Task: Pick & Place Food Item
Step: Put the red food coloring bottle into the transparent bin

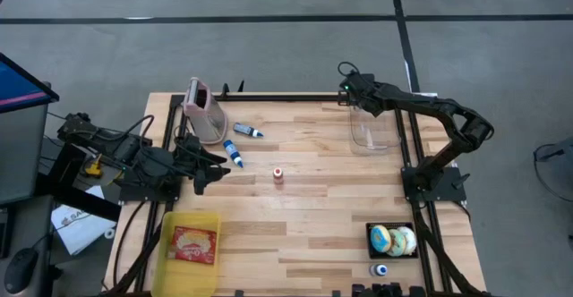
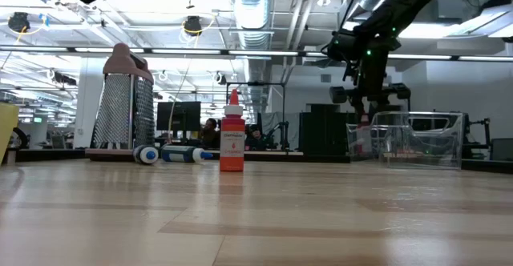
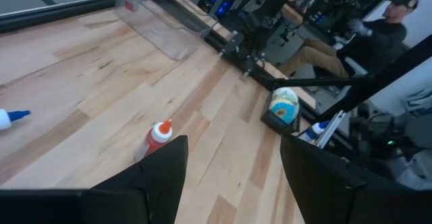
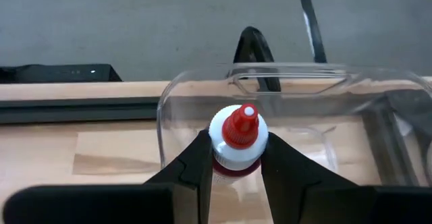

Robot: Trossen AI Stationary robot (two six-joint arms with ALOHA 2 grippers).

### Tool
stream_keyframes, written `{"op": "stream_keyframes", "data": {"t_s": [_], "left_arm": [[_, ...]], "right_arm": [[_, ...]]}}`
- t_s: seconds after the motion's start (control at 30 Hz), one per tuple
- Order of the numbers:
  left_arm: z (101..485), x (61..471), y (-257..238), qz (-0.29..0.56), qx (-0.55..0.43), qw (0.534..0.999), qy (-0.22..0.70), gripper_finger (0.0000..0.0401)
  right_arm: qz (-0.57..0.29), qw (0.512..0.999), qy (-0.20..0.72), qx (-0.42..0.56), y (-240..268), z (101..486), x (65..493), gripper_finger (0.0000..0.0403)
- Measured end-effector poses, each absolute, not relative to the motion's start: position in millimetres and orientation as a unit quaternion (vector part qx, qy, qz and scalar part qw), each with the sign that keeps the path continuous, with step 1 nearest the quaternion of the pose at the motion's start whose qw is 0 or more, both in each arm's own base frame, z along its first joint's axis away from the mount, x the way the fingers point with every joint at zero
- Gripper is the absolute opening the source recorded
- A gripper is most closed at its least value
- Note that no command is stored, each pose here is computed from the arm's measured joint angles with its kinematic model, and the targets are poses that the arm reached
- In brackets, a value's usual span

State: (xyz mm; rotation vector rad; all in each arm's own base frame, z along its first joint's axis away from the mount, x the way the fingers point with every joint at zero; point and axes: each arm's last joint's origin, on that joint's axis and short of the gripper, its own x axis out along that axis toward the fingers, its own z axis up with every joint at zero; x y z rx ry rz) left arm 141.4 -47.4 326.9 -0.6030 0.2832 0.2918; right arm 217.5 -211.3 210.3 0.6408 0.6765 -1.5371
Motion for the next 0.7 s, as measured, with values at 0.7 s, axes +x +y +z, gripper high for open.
{"op": "stream_keyframes", "data": {"t_s": [0.7], "left_arm": [[329.0,142.6,-47.5,0.148,-0.314,0.93,0.122,0.0233]], "right_arm": [[-0.657,0.635,0.282,0.294,-202.3,185.9,213.8,0.0108]]}}
